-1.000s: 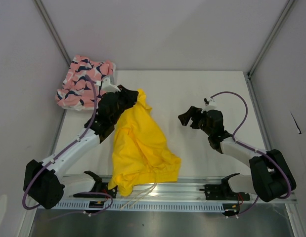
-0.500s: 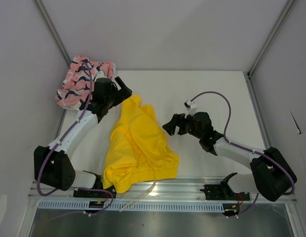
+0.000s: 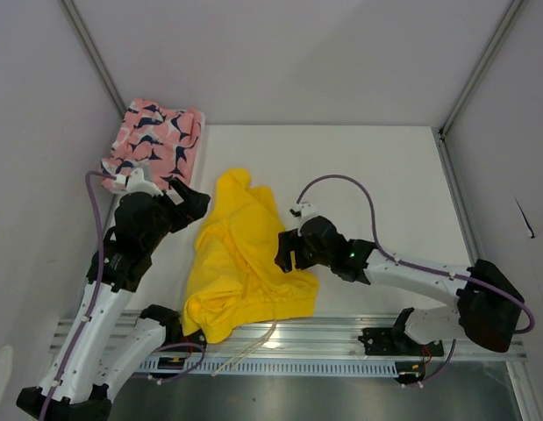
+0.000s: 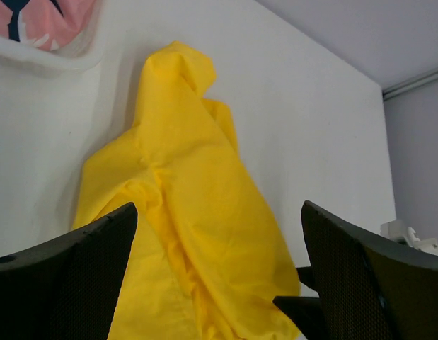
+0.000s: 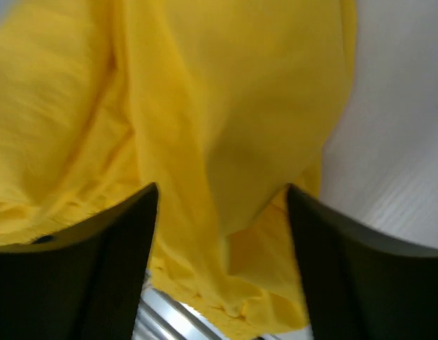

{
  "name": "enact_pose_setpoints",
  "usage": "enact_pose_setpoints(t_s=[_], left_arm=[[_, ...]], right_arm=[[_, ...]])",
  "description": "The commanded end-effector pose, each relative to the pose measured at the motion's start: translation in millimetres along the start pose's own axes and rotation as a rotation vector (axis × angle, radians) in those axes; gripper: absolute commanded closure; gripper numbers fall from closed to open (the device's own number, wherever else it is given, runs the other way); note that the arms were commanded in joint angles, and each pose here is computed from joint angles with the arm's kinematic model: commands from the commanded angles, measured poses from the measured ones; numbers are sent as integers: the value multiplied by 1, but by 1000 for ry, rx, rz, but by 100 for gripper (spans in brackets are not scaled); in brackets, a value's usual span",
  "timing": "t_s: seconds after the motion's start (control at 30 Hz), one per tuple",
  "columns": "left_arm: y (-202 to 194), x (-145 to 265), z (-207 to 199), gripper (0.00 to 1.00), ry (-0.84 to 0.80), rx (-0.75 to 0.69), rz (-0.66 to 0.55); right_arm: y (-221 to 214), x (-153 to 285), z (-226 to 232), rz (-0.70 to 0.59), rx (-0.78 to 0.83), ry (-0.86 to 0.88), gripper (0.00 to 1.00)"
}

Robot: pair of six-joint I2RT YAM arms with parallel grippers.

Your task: Fold and stack the shorts

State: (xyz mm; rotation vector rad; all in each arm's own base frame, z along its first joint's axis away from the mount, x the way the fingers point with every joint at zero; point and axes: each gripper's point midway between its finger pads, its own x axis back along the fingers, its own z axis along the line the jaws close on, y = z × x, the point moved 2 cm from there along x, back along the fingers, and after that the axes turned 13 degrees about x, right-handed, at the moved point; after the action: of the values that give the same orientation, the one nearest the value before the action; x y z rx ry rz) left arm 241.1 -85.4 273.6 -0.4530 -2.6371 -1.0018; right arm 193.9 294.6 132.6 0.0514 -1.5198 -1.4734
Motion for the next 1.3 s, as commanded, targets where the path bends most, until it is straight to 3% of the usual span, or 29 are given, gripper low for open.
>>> enact_pose_setpoints(t_s=[0.0,0.03,0.07,0.17,0.2,0.23,0.4,0.43,0.5,0.53,0.6,0.63,0.67,0.7,0.73,0.8,0.83,0.87,1.0,1.27], left_arm=[[-13,10,27,1,96,-112,63],[-9,14,25,1,96,-128,54],[-8,15,28,1,111,-143,52],[-3,24,38,1,151,-201,33],[-3,26,40,1,155,-213,31],[-2,29,40,1,150,-225,21],[1,35,43,1,136,-272,-4],[2,35,45,1,141,-273,-12],[3,36,43,1,135,-281,-14],[3,37,42,1,133,-283,-13],[2,36,43,1,133,-295,-4],[2,36,43,1,135,-300,-4],[2,36,45,1,140,-308,-4],[2,37,46,1,148,-312,-3],[2,37,47,1,150,-315,-2],[1,36,46,1,144,-316,2],[0,36,45,1,135,-316,6],[-1,36,44,1,124,-315,15],[-16,35,38,1,67,-285,80],[-49,24,28,1,-62,-186,203]], right_arm=[[-27,-11,-6,136,29,-125,39],[-31,-15,-8,162,34,-153,45],[-36,-21,-12,220,36,-194,57],[-34,-31,-32,276,62,-322,76],[-31,-33,-40,280,59,-354,92],[-24,-34,-59,282,36,-405,100],[51,-28,-133,195,-13,-525,100],[67,-23,-168,180,-62,-591,100],[74,-31,-203,241,-74,-651,100],[105,-27,-213,211,-70,-672,99],[113,-30,-240,237,-92,-736,89],[135,-23,-242,195,-95,-759,73],[135,-17,-242,209,-89,-783,29],[139,-10,-242,193,-81,-819,10],[140,0,-234,165,-69,-811,4],[138,3,-208,133,-37,-719,2],[152,19,-191,41,-23,-671,2],[123,16,-184,90,6,-641,4],[84,36,-138,53,27,-544,11],[23,83,-128,-18,-242,-527,11]])
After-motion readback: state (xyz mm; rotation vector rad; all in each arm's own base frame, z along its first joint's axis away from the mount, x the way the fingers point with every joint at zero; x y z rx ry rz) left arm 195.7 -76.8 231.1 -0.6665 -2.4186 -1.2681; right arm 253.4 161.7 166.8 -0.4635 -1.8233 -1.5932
